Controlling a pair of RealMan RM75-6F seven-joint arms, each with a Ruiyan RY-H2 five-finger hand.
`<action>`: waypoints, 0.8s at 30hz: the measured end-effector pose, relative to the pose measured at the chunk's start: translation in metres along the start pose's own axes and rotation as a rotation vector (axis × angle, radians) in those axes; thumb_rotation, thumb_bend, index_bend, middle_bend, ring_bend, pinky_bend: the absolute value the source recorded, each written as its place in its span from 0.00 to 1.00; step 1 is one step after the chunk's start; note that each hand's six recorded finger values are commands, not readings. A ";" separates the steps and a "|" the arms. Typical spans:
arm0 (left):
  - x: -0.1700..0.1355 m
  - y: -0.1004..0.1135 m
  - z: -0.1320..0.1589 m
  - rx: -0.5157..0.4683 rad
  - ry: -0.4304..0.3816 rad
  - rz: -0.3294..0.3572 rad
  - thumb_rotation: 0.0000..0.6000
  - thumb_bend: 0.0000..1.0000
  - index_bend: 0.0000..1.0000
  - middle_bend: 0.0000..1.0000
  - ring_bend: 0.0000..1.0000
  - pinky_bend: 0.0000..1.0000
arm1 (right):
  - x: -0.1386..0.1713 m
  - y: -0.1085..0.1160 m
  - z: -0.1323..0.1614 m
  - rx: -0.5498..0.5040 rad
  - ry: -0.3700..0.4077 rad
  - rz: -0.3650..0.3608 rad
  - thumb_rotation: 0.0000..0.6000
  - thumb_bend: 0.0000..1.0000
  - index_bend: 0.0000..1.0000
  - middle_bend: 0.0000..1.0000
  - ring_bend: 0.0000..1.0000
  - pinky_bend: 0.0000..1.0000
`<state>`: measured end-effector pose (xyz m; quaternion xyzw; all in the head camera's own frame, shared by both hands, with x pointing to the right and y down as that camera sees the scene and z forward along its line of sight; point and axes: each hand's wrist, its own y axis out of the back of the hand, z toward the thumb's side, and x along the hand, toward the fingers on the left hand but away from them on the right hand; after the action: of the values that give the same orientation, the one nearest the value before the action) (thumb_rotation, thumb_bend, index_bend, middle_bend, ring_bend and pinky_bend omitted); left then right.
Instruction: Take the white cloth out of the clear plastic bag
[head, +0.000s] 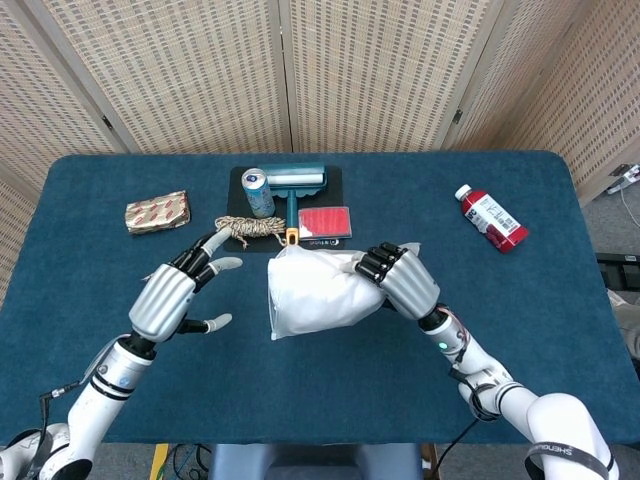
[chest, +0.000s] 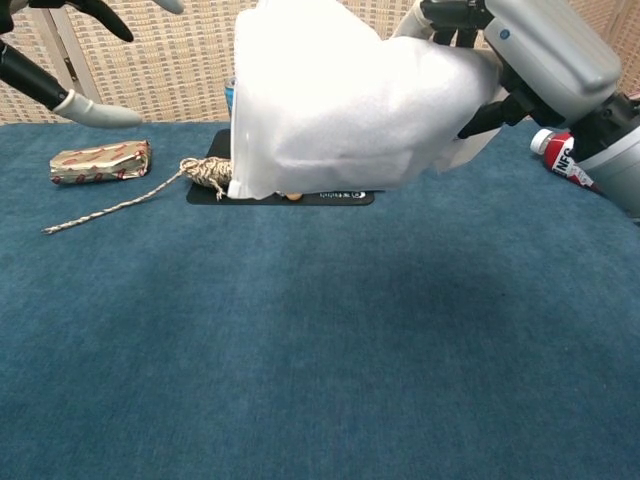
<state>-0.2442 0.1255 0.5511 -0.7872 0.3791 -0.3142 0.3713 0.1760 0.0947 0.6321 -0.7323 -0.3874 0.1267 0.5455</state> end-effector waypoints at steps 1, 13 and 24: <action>0.001 0.000 0.001 -0.003 -0.002 0.001 1.00 0.16 0.24 0.00 0.00 0.21 | -0.001 -0.001 0.001 -0.001 0.003 -0.002 1.00 0.68 0.56 0.66 0.56 0.68; 0.009 -0.001 0.014 -0.021 -0.031 0.007 1.00 0.15 0.24 0.00 0.00 0.21 | -0.013 -0.006 0.005 -0.011 0.012 -0.002 1.00 0.68 0.56 0.66 0.56 0.68; 0.014 -0.003 0.018 -0.029 -0.039 0.003 1.00 0.15 0.25 0.00 0.00 0.21 | -0.023 -0.010 0.010 -0.026 0.022 -0.010 1.00 0.68 0.56 0.66 0.56 0.68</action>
<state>-0.2219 0.1215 0.5466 -0.7979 0.3777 -0.2927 0.3675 0.1500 0.0863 0.6319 -0.7387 -0.3866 0.1108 0.5409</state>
